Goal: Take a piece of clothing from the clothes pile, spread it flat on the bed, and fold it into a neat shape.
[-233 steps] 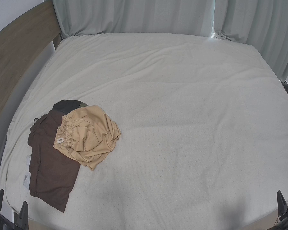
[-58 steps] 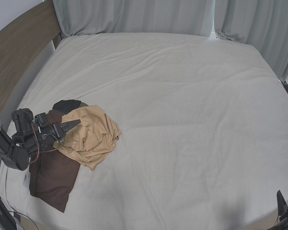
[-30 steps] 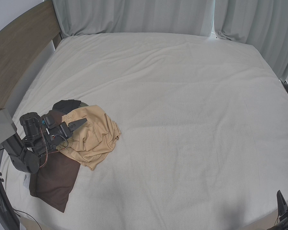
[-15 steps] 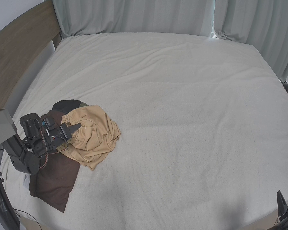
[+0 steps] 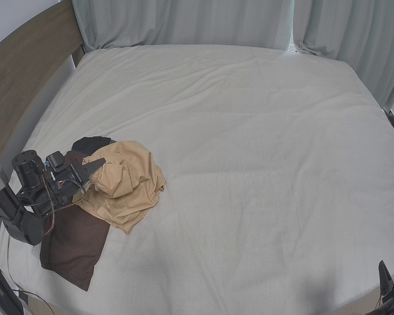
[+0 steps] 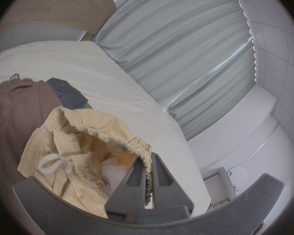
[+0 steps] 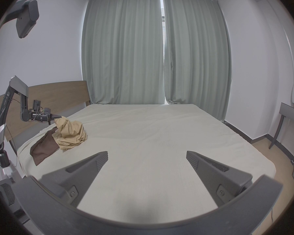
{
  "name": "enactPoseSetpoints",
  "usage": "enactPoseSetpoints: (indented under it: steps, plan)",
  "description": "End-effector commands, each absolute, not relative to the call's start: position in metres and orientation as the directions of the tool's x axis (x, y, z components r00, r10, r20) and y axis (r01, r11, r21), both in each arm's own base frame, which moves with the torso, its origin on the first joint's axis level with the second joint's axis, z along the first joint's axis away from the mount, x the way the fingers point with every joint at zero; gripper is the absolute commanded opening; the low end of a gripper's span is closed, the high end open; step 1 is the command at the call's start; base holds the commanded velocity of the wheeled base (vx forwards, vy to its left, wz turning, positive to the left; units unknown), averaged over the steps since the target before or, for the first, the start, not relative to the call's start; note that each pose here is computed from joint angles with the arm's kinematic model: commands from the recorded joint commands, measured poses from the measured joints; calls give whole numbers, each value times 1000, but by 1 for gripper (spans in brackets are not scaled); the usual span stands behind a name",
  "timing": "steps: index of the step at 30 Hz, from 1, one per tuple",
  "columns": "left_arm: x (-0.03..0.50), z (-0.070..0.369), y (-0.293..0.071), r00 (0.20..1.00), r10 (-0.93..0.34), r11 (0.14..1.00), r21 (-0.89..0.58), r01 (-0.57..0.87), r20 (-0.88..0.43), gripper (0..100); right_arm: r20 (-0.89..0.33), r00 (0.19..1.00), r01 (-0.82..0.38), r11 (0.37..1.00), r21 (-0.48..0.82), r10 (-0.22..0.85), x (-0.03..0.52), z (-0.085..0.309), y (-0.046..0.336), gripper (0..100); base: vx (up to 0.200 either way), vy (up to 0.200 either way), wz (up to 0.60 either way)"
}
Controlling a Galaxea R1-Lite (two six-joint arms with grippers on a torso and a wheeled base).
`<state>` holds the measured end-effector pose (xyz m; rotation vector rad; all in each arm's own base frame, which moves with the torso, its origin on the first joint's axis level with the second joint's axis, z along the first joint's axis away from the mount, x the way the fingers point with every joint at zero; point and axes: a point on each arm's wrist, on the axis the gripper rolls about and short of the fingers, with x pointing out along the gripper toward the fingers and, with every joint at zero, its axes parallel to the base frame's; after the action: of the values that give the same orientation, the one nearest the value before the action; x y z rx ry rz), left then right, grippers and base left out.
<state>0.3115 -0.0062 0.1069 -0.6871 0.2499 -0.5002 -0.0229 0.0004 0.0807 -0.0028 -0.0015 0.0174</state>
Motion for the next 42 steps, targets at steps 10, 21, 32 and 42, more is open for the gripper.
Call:
enactPoseSetpoints:
  steps: [10, 21, 32, 42]
  plan:
    - [285, 153, -15, 833, -544, 615, -626, 479, 103, 0, -3, 1000, -18, 1000, -3, 18, -23, 76, 0, 100, 0, 0, 0]
    - [282, 160, -21, 798, -589, 562, -646, 517, 126, 0, -2, 1000, -17, 1000, -3, 17, -23, 76, 0, 100, 0, 0, 0]
    - [272, 171, -25, 741, -655, 513, -631, 581, 150, 0, -3, 1000, -17, 1000, 2, 17, -22, 76, 0, 100, 0, 0, 0]
    - [258, 170, -42, 691, -702, 470, -615, 633, 175, 0, -3, 1000, -17, 1000, 2, 17, -22, 76, 0, 100, 0, 0, 0]
